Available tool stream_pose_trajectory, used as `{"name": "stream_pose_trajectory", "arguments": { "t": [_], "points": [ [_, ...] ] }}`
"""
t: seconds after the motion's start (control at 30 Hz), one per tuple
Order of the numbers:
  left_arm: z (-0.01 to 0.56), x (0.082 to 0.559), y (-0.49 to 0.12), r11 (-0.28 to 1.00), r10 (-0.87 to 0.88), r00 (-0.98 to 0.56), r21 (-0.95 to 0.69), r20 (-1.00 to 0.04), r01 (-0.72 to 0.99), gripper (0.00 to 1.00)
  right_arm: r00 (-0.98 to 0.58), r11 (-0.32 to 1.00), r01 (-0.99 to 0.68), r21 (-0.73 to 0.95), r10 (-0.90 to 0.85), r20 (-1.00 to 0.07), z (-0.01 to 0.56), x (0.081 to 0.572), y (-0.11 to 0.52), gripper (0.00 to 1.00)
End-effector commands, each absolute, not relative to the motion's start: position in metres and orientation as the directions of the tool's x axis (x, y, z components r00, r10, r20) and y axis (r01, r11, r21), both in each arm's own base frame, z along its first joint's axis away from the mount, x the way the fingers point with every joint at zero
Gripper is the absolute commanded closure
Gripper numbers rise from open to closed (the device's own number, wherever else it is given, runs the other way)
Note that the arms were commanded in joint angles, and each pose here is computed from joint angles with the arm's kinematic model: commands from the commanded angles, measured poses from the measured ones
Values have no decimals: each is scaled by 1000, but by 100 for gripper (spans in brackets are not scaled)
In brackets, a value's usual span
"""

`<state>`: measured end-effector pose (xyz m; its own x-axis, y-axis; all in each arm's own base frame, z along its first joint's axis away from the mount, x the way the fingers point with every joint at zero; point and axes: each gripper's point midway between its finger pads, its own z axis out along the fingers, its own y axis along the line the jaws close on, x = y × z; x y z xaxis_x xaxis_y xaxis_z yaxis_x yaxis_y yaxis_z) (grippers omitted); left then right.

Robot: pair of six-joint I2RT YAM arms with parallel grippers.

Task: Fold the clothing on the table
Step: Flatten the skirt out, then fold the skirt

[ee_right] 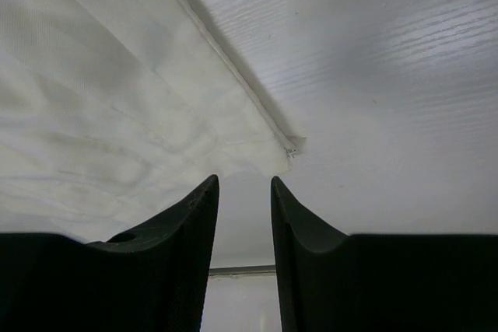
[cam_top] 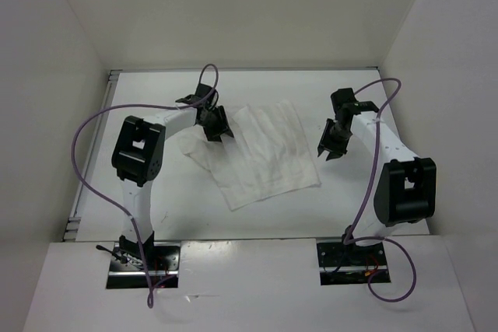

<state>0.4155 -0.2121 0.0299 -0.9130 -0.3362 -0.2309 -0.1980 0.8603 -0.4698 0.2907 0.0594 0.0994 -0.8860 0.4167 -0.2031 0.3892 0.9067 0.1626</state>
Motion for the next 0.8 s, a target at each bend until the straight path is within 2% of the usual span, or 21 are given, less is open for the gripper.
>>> {"name": "stream_pose_trajectory", "arguments": {
  "t": [0.0,0.07,0.13,0.17,0.2,0.23,0.27,0.3,0.4,0.47,0.53,0.63,0.77],
  "points": [
    [41,462,-219,867,-314,-883,-484,-348,-118,47,-891,918,352,182,388,-234,104,296,65,61],
    [57,479,-225,863,-298,-868,-502,-398,-66,47,-896,921,341,190,379,-230,104,295,67,61],
    [91,489,-229,856,-280,-839,-517,-466,2,42,-903,924,332,191,370,-218,101,292,68,61],
    [128,491,-229,841,-293,-799,-538,-526,46,39,-903,924,332,191,370,-218,101,292,68,61],
    [143,486,-228,840,-288,-782,-538,-553,71,34,-904,927,322,193,362,-228,101,294,68,61],
    [139,470,-222,844,-284,-793,-534,-538,60,24,-906,927,324,188,361,-219,98,291,67,61],
    [175,459,-219,831,-297,-754,-548,-586,98,21,-908,926,322,196,361,-214,98,291,69,61],
    [181,447,-213,836,-300,-749,-542,-590,92,21,-909,926,323,193,361,-209,93,291,69,61],
    [176,392,-194,851,-335,-759,-524,-558,10,21,-916,929,315,196,352,-195,87,290,73,61],
    [157,350,-178,863,-356,-785,-501,-507,-67,25,-919,930,321,177,352,-181,81,290,71,61],
    [140,319,-177,864,-354,-819,-492,-452,-103,34,-919,932,326,161,352,-178,78,290,69,61],
    [107,272,-175,870,-335,-873,-473,-355,-142,40,-915,929,336,153,361,-181,77,290,67,61],
    [83,247,-190,866,-312,-906,-477,-286,-148,43,-916,929,338,149,361,-173,75,292,68,61]
  ]
}}
